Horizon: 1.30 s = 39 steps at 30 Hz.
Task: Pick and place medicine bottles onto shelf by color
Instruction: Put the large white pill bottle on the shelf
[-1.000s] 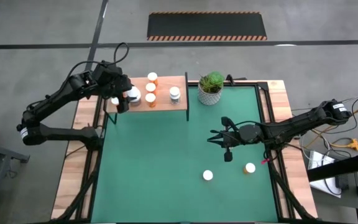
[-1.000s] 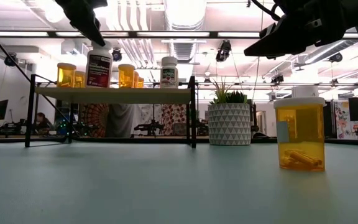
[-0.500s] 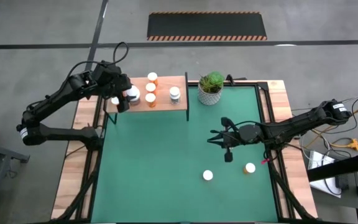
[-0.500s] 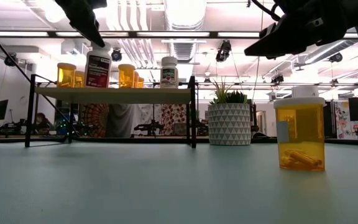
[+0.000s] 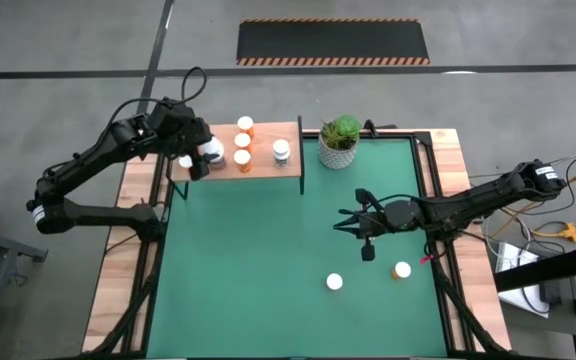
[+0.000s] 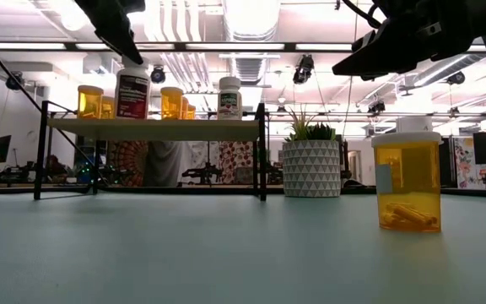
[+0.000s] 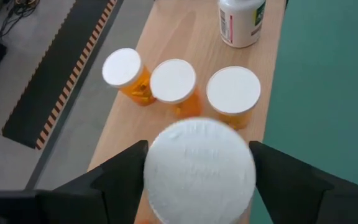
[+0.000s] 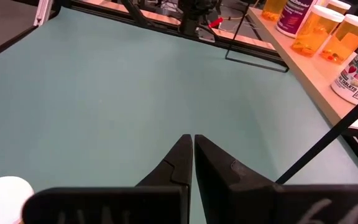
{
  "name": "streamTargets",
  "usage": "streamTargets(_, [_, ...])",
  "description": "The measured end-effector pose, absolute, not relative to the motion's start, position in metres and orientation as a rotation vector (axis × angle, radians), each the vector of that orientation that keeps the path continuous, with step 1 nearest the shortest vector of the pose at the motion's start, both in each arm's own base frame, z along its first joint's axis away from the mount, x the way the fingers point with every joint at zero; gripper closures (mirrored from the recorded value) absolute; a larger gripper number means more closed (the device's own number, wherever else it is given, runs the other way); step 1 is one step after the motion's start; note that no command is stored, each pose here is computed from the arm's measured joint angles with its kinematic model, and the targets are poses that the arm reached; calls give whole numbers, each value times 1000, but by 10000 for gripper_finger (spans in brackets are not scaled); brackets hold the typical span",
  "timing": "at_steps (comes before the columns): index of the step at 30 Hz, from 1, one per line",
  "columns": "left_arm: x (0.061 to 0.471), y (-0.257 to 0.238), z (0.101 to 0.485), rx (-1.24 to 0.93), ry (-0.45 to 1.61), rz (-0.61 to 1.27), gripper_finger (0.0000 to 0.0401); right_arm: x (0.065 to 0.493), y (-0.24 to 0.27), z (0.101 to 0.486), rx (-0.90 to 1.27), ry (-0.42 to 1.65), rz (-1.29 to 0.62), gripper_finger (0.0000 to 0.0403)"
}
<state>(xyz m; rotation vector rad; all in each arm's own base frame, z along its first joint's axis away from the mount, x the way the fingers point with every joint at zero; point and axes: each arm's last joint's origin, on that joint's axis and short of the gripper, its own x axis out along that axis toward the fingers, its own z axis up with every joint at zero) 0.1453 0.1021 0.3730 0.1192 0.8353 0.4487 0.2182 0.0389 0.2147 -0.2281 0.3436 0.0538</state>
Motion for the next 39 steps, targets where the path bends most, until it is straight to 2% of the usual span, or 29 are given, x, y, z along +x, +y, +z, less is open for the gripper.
streamTargets(7, [145, 102, 373, 149, 845, 451, 110, 218, 39, 215, -228, 344, 53, 392])
streamTargets(21, [139, 98, 406, 262, 760, 453, 117, 218, 39, 214, -232, 347, 54, 392])
streamTargets(25, [135, 95, 408, 301, 758, 456, 160, 218, 39, 214, -235, 347, 54, 392])
streamTargets(34, [131, 93, 401, 292, 786, 461, 320, 218, 39, 214, -236, 347, 54, 392])
streamTargets(39, [132, 94, 394, 276, 834, 444, 376, 218, 39, 214, -236, 347, 54, 392])
